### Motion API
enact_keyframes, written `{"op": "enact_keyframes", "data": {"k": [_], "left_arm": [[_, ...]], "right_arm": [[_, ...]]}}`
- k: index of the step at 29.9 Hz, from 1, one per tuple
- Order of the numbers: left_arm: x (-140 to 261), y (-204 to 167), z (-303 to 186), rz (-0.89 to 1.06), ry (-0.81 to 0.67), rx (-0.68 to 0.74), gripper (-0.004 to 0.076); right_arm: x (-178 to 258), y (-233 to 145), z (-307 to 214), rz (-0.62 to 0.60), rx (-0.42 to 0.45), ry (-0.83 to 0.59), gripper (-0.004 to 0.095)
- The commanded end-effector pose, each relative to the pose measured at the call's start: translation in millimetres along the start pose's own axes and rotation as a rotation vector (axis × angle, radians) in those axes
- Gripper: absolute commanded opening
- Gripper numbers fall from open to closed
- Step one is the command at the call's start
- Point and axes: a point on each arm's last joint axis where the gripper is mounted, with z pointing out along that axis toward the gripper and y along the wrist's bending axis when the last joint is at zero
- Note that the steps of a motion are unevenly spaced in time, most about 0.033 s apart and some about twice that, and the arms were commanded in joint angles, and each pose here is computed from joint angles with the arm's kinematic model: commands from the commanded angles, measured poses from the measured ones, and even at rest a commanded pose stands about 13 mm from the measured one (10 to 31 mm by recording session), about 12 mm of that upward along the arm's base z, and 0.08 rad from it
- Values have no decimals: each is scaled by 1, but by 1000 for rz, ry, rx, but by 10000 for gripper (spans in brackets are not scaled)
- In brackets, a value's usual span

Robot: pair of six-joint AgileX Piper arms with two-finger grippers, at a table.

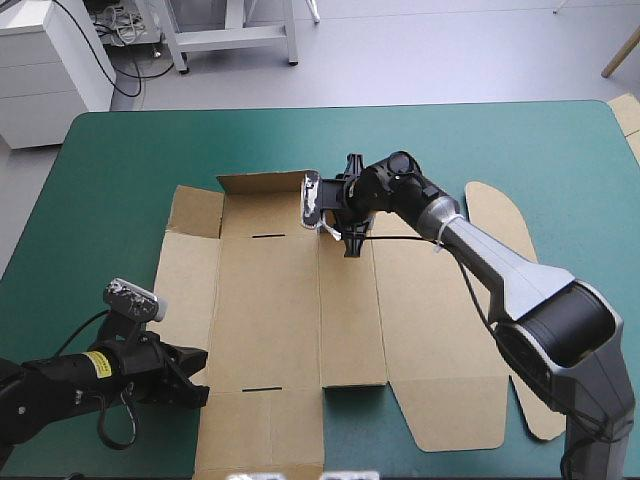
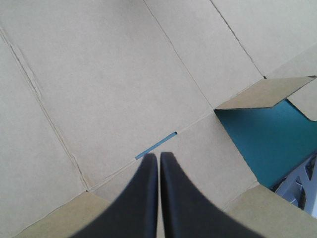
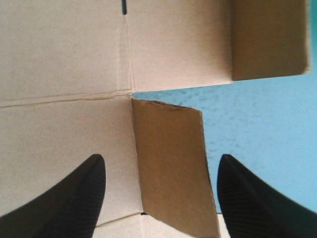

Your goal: Fold the box

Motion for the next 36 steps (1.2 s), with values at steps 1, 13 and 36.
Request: {"op": "enact_keyframes", "data": {"k": [1,13,36], "left_arm": [[-12,-5,-7,-8,-94,29,-8],[-14,-5,-7,-2,-115,26,-8],[-78,3,-10,110,-65,-131,-8]], "right_arm": [[-14,-21,-69,65,167,-104,603],[0,-20,-154,377,266,-25,569],[85,9,-247,981,215,16,-16]]}}
